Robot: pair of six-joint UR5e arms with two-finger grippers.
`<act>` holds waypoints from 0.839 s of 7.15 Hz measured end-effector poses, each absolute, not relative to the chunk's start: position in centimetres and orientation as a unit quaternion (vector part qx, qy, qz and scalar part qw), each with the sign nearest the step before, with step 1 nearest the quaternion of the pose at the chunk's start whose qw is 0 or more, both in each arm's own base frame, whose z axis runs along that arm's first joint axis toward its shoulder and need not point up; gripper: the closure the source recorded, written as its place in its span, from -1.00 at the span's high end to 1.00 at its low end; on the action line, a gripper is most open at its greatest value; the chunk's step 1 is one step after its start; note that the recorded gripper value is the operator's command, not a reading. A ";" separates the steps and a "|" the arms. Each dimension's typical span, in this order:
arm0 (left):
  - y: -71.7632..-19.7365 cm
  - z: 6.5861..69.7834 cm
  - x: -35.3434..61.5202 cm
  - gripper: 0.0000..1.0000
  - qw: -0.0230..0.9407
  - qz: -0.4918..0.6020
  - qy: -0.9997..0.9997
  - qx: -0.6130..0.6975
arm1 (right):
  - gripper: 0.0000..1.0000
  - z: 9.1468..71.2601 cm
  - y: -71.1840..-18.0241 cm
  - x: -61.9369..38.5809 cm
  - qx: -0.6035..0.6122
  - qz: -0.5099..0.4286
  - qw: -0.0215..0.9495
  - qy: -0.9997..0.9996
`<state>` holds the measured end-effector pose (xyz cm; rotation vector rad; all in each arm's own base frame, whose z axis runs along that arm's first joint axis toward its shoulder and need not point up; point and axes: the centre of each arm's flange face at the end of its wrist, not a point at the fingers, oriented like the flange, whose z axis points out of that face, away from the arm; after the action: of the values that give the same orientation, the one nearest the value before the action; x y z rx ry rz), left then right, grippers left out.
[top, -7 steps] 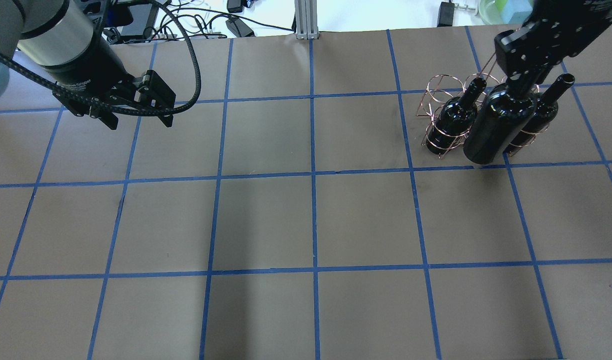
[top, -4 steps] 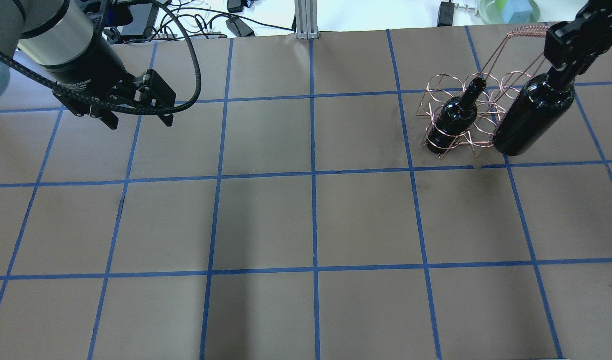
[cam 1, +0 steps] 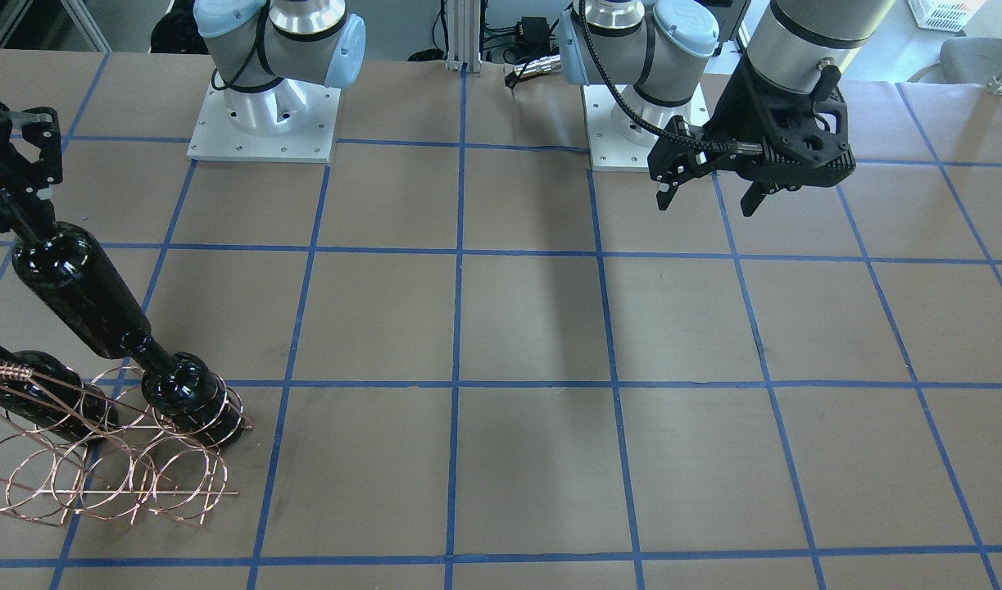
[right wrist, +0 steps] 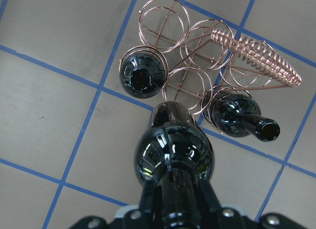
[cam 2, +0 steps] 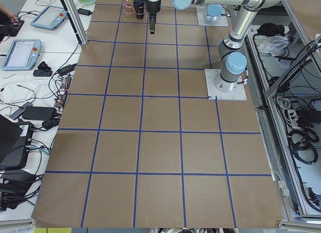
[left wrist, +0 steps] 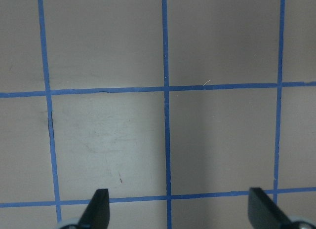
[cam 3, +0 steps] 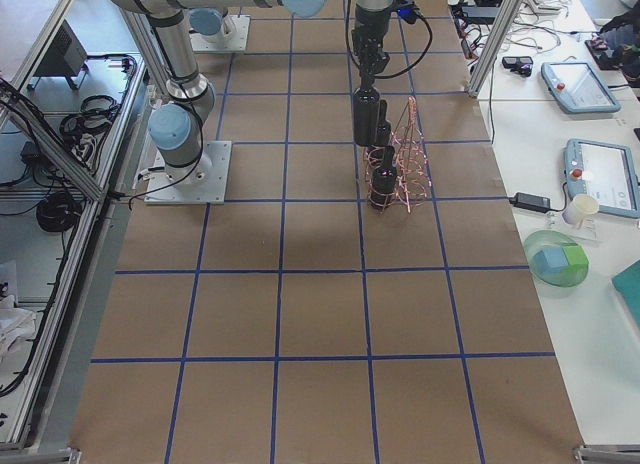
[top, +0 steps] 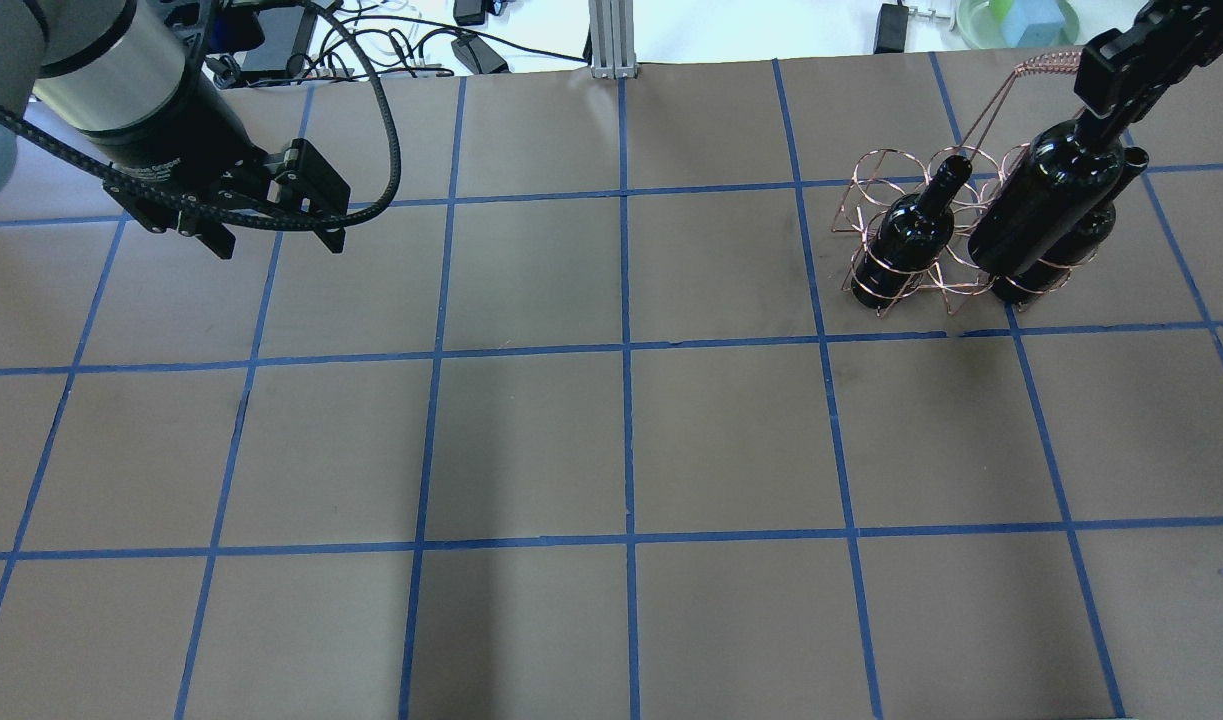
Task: Place wine into wine basket
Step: 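Lower the bottle into the empty rack slot with the right gripper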
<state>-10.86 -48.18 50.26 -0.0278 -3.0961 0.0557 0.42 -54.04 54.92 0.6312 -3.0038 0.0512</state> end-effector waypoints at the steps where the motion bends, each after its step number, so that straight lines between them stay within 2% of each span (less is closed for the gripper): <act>1: -48.2 50.3 -10.9 1.00 0.022 0.018 -1.000 -0.010 | -1.00 54.3 -54.8 0.2 0.209 0.019 0.037 -0.977; 6: -48.1 50.4 -10.8 1.00 0.022 0.018 -1.000 -0.009 | -1.00 52.0 -57.7 -0.5 0.231 0.031 0.042 -0.972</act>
<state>-10.80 -48.08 50.36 -0.0267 -3.0971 0.0560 -0.46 -57.74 51.95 0.7053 -2.9731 0.0953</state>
